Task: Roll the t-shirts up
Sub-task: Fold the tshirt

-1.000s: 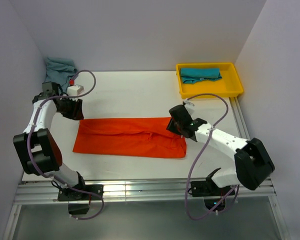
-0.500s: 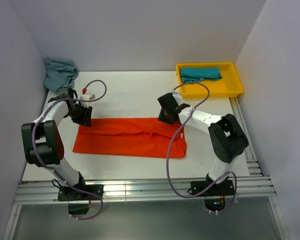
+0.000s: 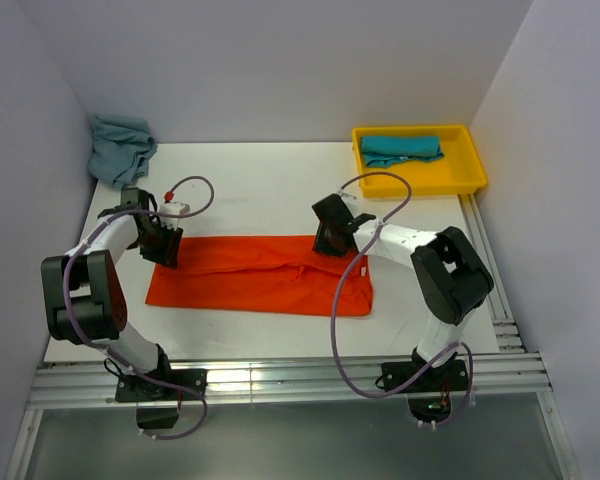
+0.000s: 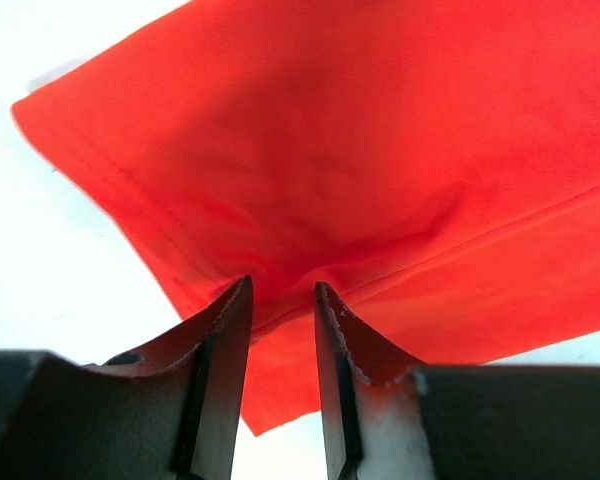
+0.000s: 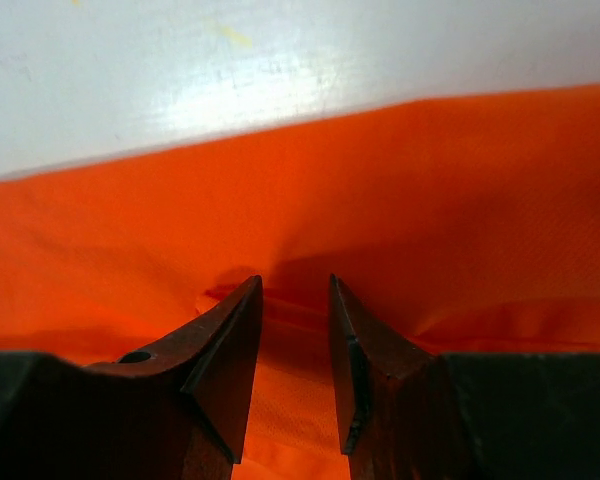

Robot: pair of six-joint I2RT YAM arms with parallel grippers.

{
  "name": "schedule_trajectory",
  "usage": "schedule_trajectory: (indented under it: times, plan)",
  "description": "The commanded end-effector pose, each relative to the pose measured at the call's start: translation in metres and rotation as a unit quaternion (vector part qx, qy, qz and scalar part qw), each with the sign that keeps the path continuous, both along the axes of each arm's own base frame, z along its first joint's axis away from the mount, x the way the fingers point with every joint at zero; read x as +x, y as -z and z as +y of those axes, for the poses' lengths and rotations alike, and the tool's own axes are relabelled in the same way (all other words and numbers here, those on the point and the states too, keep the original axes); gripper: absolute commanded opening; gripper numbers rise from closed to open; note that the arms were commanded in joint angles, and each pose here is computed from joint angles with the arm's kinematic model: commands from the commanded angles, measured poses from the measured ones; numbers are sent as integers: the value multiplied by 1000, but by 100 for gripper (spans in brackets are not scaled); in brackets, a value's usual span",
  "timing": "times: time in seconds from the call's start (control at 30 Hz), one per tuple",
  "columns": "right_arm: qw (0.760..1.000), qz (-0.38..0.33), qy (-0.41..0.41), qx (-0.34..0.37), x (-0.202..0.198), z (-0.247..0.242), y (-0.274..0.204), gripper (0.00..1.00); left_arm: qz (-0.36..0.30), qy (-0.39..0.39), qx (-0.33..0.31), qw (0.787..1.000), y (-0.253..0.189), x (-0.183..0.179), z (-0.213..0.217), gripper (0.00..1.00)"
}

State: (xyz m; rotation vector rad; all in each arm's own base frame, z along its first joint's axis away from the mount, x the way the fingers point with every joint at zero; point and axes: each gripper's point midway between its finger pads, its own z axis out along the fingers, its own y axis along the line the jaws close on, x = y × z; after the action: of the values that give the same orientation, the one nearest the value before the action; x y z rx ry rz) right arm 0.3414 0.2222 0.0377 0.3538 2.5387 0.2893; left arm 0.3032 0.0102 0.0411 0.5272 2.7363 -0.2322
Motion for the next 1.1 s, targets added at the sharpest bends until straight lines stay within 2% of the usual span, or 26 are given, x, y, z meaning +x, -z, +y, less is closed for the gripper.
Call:
schedule_trajectory:
  times: [0.0,0.4,0.83,1.07]
  plan:
    - [999,-23,-16,24,-8,13,-19,40,-35,-8,19,999,-12,9,6,36]
    - [997,-43,-29,62,-51,21,-41,40,-26,-24,22,999,-3,14,8,35]
    - [996,-24,-45,75,-103,31,-25,40,-27,-25,24,999,-4,15,9,35]
    - [994,-57,-42,86,-112,26,-57,41,-33,-23,21,999,-11,18,8,36]
